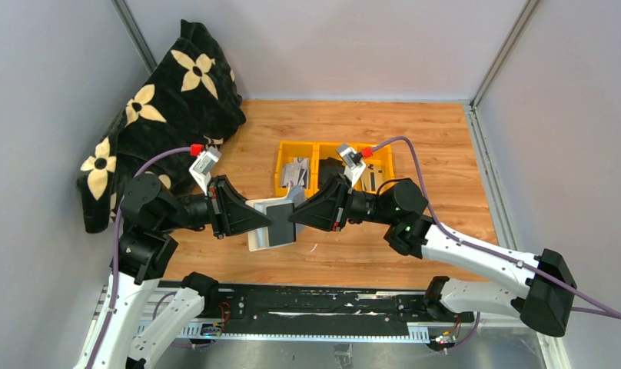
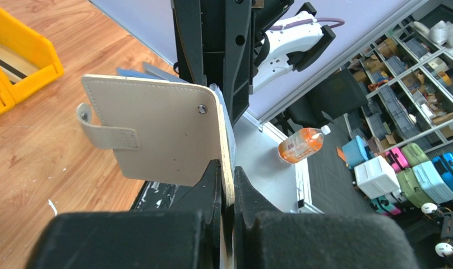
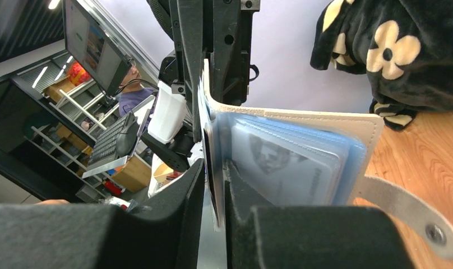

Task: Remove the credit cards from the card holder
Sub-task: Remove the credit card from the card holder.

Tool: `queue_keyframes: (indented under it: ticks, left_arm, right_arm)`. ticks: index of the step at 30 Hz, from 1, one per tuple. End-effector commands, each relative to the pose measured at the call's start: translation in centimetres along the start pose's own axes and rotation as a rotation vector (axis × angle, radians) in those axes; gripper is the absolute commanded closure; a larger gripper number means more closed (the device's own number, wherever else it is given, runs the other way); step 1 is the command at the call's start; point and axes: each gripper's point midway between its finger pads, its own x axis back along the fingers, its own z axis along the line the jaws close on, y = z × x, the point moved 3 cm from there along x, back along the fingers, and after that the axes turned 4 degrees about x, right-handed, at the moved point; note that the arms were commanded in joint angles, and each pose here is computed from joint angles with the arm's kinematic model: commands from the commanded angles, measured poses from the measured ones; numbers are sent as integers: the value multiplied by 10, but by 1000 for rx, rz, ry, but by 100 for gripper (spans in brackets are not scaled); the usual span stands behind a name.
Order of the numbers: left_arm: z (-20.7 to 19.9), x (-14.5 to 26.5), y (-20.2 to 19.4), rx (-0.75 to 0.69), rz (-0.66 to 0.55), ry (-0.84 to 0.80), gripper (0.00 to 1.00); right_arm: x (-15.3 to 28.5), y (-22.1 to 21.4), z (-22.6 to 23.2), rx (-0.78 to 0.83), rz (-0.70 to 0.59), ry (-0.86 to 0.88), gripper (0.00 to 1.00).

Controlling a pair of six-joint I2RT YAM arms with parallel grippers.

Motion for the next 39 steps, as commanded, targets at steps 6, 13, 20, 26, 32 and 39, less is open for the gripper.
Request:
queue_keyframes:
  ticks: [6, 13, 20, 26, 32, 39]
  left_arm:
    - [-12, 2, 2, -60, 8, -27, 100]
    - [-18, 4, -2, -56, 47, -70, 85]
    - [-21, 5, -6, -56, 62, -88, 86]
    - [-25, 6, -3, -71, 56, -94, 100]
    - [-24, 4, 2, -76, 32, -84, 100]
    - [-22, 4, 3, -71, 21, -72, 100]
  right_arm:
    - [1, 5, 7, -3, -15, 58, 100]
    - [10, 15, 6, 48, -51, -7, 100]
    - [5, 14, 4, 26, -37, 8, 100]
    - [9, 13, 5, 32, -41, -1, 100]
    - [14, 10, 10, 7, -82, 44, 94]
    - [11, 7, 17, -8, -60, 102, 81]
